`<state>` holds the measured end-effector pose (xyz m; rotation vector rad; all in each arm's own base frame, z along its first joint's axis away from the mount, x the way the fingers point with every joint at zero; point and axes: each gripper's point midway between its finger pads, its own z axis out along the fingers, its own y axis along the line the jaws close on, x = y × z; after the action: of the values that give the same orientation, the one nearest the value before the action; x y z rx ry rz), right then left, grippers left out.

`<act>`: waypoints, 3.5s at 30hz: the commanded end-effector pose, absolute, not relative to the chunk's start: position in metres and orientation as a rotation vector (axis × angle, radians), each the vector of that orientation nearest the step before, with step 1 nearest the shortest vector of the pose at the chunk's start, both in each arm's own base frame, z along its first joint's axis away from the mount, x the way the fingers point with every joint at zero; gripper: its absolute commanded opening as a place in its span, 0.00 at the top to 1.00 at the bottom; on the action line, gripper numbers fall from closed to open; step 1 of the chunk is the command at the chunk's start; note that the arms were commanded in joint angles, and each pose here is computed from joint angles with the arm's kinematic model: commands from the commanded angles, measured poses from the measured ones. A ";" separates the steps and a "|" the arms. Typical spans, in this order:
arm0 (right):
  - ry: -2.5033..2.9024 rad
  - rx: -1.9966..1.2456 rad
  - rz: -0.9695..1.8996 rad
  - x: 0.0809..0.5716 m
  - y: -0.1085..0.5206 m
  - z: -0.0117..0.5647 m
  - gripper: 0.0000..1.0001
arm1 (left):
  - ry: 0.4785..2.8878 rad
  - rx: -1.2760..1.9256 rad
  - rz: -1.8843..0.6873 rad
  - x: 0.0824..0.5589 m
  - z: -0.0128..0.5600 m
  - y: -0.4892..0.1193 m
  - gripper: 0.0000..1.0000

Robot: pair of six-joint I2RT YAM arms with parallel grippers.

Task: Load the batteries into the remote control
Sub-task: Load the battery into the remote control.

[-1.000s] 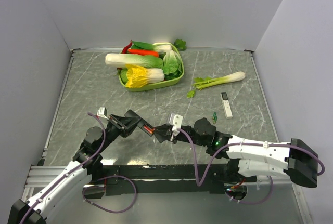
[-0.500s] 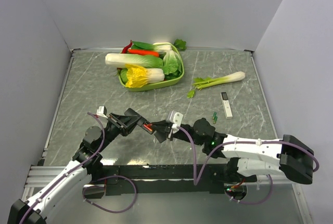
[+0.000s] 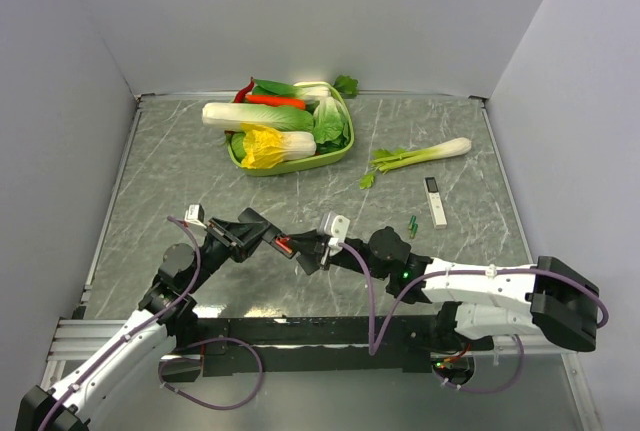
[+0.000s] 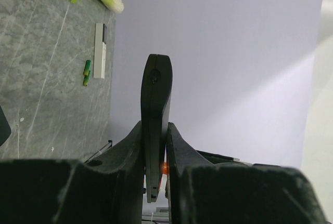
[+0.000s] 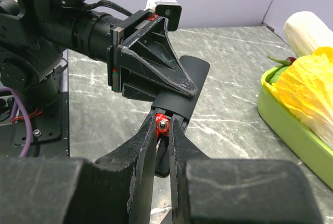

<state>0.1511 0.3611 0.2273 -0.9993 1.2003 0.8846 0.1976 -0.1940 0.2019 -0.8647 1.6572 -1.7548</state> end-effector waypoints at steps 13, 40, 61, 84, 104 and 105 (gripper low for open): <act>1.361 -1.105 0.912 0.133 0.348 0.187 0.75 | 1.469 -0.829 -1.897 0.195 0.257 -0.188 0.99; 1.353 -1.096 0.936 0.124 0.336 0.240 0.18 | 1.505 -0.799 -1.847 0.196 0.246 -0.190 0.99; 1.384 -1.549 0.949 0.110 0.289 0.261 0.33 | 1.679 -0.510 -1.811 0.179 0.236 -0.216 0.99; 1.160 -1.729 0.973 0.111 0.321 0.267 0.58 | 1.736 -0.350 -1.866 0.168 0.255 -0.231 0.99; 1.155 -1.778 1.018 0.104 0.335 0.254 0.58 | 1.719 -0.363 -1.891 0.167 0.259 -0.230 0.99; 1.154 -1.776 1.020 0.103 0.335 0.255 0.58 | 1.716 -0.363 -1.890 0.167 0.260 -0.230 0.99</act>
<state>0.1059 0.3233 0.2281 -1.7850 1.2795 1.0035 0.1720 -0.2299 0.2238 -0.4480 1.8239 -1.8240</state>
